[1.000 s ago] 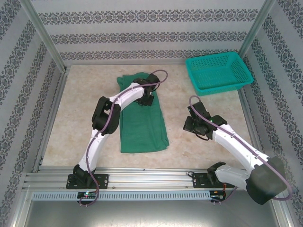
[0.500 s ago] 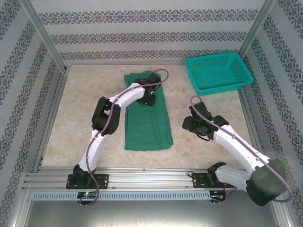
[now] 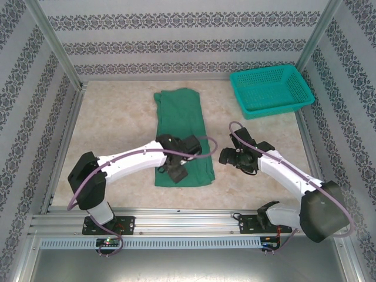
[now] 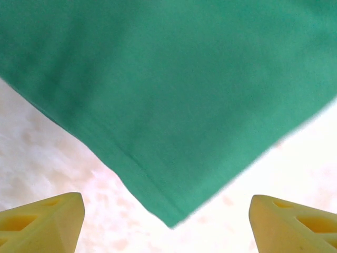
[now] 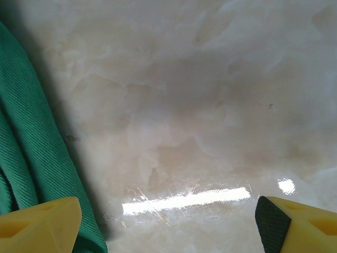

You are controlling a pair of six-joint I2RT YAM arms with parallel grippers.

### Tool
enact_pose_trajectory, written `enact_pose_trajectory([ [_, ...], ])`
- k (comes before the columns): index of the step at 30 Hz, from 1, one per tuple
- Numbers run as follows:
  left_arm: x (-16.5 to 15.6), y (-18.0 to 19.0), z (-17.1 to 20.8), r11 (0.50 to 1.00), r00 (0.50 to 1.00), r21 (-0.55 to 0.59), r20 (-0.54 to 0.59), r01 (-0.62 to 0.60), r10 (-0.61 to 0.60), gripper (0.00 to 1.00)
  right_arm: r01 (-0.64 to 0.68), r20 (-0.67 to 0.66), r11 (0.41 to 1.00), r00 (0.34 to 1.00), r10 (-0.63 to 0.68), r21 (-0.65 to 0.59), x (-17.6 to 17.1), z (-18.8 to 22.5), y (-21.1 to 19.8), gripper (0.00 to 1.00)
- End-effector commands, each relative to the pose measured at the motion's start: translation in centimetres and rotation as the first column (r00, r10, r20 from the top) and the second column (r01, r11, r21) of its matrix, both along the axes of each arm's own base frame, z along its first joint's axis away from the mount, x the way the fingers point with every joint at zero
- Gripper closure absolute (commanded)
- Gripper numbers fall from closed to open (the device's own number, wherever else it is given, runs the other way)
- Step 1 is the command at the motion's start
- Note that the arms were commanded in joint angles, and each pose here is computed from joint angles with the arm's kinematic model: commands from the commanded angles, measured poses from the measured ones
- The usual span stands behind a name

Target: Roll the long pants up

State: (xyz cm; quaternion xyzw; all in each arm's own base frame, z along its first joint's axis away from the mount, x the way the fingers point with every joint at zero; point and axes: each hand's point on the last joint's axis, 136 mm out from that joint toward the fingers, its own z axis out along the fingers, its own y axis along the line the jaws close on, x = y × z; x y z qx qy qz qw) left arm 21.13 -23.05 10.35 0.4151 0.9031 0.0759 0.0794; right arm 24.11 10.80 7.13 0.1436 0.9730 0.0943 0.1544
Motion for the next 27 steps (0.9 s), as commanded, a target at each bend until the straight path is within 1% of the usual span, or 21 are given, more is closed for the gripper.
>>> enact_pose_trajectory([
  [1, -3.0, 1.8, 1.4, 0.999, 0.996, -0.035, -0.078, 0.033, -0.035, 0.16, -0.020, 0.025, 1.000, 1.000, 0.019, 0.017, 0.4, 0.7, 0.3, 0.13],
  [3, -3.9, 1.3, 2.1, 0.994, 0.993, -0.095, -0.105, 0.047, -0.057, 0.16, -0.012, 0.036, 1.000, 0.999, 0.011, 0.016, 0.3, 1.0, 0.0, 0.13],
  [5, -4.0, 1.0, 2.3, 0.991, 0.992, -0.124, -0.107, 0.051, -0.064, 0.15, -0.003, 0.045, 1.000, 0.999, 0.002, 0.016, 0.1, 1.2, -0.2, 0.13],
  [7, -3.8, 0.7, 1.8, 0.991, 0.990, -0.128, -0.124, 0.048, -0.064, 0.15, 0.009, 0.053, 1.000, 0.999, -0.010, 0.020, 0.0, 1.3, -0.4, 0.13],
  [11, -2.2, 0.7, -1.1, 0.999, 0.993, -0.029, -0.110, 0.031, -0.034, 0.18, 0.021, 0.049, 0.999, 0.999, -0.022, 0.024, -0.2, 1.0, -0.5, 0.13],
  [13, -0.7, 1.7, -2.7, 0.997, 0.999, 0.070, -0.048, 0.014, -0.011, 0.19, 0.023, 0.046, 0.999, 0.999, -0.024, 0.022, -0.3, 0.9, -0.5, 0.13],
  [15, -0.1, 2.2, -4.1, 0.992, 0.999, 0.123, -0.034, 0.024, -0.020, 0.19, 0.030, 0.049, 0.999, 0.998, -0.031, 0.018, -0.3, 1.0, -0.7, 0.13],
  [18, 0.2, 2.3, -6.1, 0.988, 0.999, 0.150, -0.032, 0.037, -0.032, 0.19, 0.037, 0.053, 0.999, 0.998, -0.038, 0.020, -0.3, 1.0, -0.9, 0.13],
  [22, -0.6, 2.1, -8.4, 0.984, 0.993, 0.171, -0.112, 0.051, -0.032, 0.20, 0.039, 0.041, 0.999, 0.998, -0.040, 0.024, -0.3, 0.8, -0.9, 0.13],
  [27, -1.5, 1.7, -9.3, 0.988, 0.986, 0.143, -0.163, 0.053, -0.030, 0.20, 0.046, 0.038, 0.999, 0.998, -0.047, 0.021, -0.4, 0.7, -1.0, 0.13],
])
